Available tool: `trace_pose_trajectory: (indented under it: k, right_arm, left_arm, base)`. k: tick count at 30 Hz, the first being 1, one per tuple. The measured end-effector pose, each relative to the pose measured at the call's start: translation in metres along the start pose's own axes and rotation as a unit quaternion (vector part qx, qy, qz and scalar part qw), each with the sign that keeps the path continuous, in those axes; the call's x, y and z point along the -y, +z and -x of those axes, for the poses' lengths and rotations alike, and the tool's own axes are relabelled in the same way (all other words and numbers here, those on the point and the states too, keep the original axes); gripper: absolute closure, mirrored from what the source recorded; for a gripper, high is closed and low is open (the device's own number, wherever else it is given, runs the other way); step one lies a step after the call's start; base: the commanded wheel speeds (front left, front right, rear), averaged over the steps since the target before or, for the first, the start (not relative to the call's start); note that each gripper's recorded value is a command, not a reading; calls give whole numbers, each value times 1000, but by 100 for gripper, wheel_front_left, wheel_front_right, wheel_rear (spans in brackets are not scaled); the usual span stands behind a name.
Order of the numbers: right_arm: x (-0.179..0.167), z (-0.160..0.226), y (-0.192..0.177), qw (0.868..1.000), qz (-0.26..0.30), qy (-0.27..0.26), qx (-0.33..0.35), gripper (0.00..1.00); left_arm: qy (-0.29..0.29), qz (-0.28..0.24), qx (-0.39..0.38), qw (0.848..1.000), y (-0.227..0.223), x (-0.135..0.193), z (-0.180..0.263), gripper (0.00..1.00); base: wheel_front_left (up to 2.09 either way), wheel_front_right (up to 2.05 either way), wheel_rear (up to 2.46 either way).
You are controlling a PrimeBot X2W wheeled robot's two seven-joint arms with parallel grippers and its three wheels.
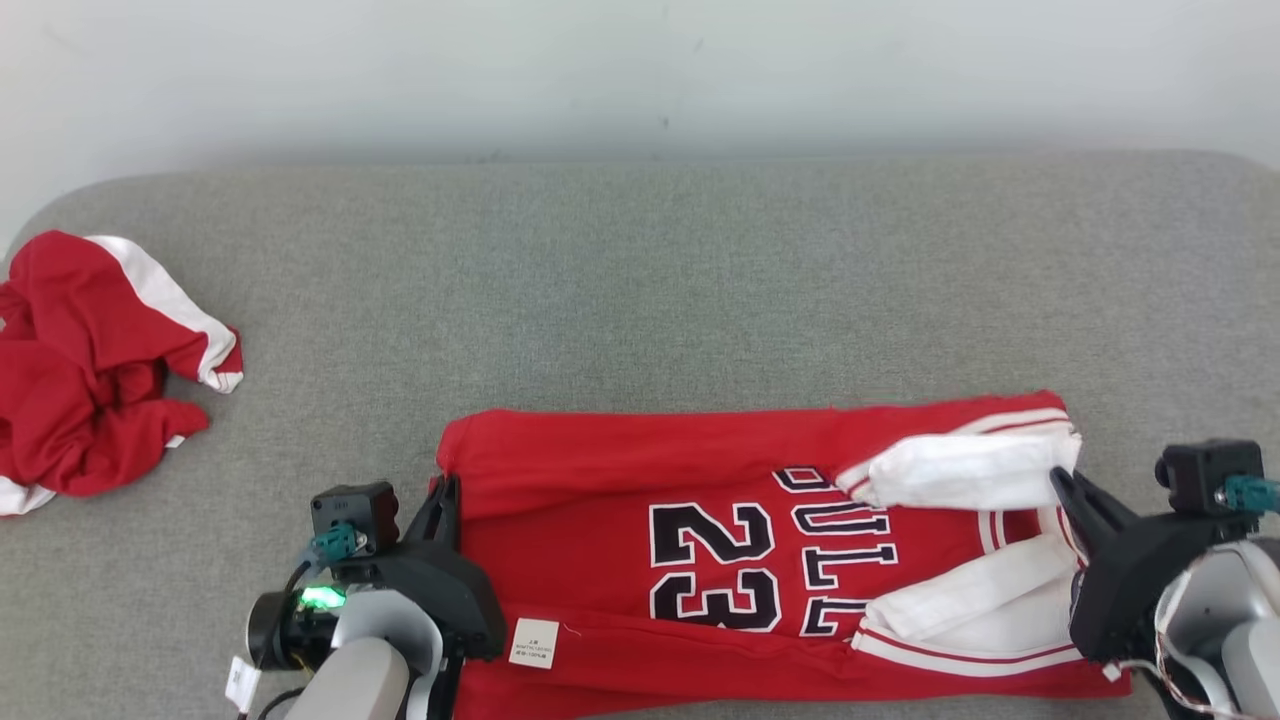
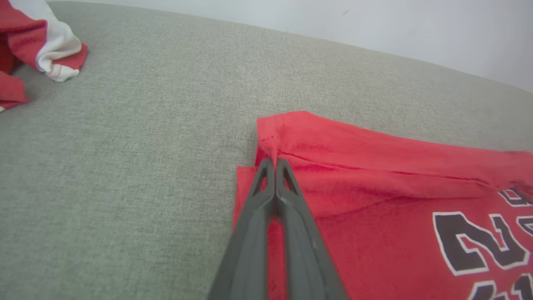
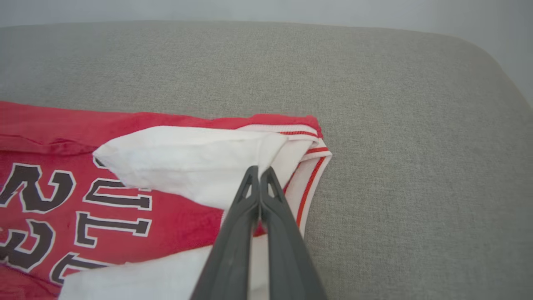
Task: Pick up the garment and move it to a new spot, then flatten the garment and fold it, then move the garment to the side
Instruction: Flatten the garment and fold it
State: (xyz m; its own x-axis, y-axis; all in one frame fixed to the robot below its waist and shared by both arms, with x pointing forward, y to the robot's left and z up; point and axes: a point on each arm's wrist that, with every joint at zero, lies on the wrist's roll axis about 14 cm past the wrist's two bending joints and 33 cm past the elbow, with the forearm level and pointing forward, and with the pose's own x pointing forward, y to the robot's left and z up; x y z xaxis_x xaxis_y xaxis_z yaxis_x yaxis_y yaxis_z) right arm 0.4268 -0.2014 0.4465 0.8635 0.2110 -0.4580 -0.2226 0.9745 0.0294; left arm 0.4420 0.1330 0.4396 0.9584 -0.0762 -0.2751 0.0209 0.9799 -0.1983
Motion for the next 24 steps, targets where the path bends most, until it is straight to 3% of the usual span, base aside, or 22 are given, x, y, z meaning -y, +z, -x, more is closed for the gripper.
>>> trace_pose_trajectory:
  k: [13, 24]
  right_arm:
    - [-16, 38, -29, 999, -47, -3, -23, 100]
    - [-19, 48, -53, 997, -38, -10, -61, 100]
  left_arm:
    - [5, 5, -2, 1000, -8, -1, 12, 100]
    - [13, 8, -15, 1000, -19, -6, 19, 100]
  base:
    - [0, 0, 0]
    - [0, 0, 0]
